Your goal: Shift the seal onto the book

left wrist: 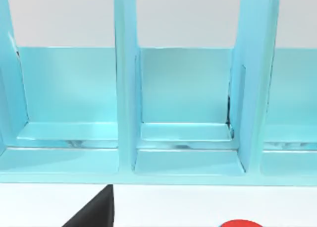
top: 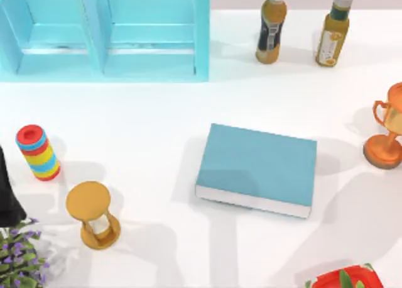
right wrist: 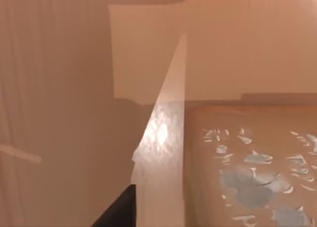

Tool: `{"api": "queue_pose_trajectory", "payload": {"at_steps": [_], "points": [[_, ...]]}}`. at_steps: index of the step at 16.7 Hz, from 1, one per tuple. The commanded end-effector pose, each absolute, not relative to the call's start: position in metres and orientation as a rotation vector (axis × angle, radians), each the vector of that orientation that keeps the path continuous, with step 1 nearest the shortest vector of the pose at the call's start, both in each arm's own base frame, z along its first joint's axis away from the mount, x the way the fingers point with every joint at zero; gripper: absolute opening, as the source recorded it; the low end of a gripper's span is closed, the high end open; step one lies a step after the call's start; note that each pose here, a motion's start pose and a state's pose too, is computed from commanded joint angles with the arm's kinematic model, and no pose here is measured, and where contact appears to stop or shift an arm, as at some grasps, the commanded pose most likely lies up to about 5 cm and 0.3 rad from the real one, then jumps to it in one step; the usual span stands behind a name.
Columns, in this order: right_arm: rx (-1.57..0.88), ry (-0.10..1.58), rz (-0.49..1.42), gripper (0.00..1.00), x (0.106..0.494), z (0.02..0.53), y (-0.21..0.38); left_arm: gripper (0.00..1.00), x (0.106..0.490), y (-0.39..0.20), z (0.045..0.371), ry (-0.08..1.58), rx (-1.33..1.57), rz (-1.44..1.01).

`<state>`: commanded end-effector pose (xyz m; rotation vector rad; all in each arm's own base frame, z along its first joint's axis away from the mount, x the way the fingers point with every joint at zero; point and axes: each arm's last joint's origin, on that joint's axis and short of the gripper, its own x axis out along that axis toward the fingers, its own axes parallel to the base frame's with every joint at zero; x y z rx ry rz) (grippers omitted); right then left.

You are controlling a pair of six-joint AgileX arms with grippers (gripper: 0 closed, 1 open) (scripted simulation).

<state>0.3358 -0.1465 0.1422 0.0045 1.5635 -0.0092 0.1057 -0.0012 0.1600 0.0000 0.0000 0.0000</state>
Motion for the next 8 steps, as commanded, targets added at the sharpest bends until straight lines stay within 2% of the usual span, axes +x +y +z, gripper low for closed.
{"api": "queue_pose_trajectory", "payload": {"at_steps": [8], "points": [[0.004, 1.563, -0.009, 0.10, 0.3358, 0.1422, -0.1465, 1.00, 0.1057, -0.0012, 0.1600, 0.000, 0.000, 0.000]]}}
